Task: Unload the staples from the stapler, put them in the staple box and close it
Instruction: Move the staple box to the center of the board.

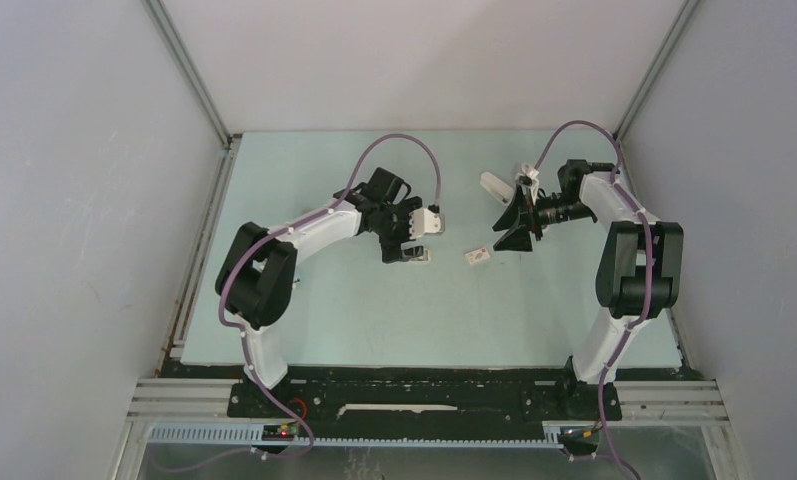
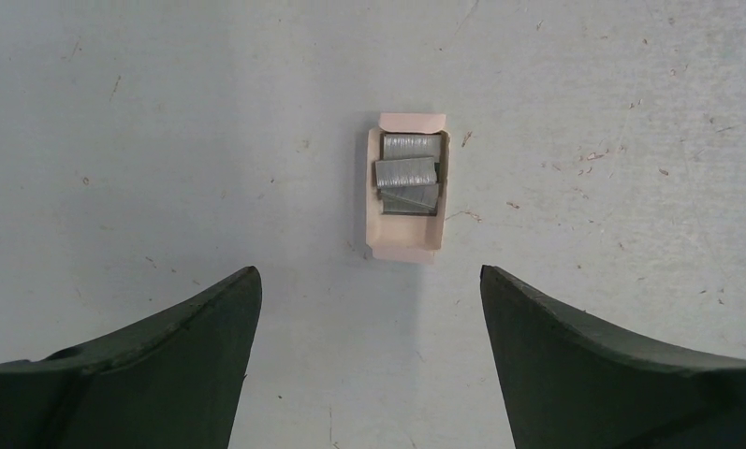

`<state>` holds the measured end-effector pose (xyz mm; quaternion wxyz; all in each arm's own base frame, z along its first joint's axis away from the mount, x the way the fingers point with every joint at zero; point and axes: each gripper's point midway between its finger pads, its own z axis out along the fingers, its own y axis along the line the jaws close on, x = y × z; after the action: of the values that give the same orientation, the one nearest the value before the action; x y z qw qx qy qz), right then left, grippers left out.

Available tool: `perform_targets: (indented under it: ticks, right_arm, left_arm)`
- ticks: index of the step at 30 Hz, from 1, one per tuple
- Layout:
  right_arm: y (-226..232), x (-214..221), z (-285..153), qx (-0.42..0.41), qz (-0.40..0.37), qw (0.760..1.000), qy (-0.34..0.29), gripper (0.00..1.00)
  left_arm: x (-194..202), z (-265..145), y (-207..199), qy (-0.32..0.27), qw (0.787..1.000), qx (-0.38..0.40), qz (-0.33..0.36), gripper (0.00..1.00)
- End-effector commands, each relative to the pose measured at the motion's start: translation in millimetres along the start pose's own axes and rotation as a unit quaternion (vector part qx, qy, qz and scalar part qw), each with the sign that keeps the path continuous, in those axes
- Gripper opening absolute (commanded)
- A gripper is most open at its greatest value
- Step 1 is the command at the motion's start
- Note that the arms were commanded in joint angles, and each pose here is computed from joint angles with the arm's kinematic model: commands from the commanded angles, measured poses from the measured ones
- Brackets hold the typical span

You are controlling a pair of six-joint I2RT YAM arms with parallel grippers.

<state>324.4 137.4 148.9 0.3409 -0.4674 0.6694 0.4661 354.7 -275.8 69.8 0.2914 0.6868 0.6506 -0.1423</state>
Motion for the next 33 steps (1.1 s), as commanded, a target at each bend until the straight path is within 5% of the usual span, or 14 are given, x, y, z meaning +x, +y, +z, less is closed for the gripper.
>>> perform_targets:
  ticks: [1, 25, 33]
  right_arm:
    - [3, -8, -5, 0.009, -0.012, 1.0, -0.003, 0.75]
    - [-2, -3, -10, 0.023, 0.004, 1.0, 0.001, 0.75]
    - [-2, -3, -12, 0.025, 0.01, 1.0, -0.002, 0.75]
  left_arm:
    - [-2, -1, -3, -0.018, 1.0, 0.004, 0.019, 0.92]
    - [-4, 7, 0, -0.04, 0.999, 0.023, -0.018, 0.9]
    - [4, 16, 4, 0.0, 0.998, 0.014, -0.061, 0.85]
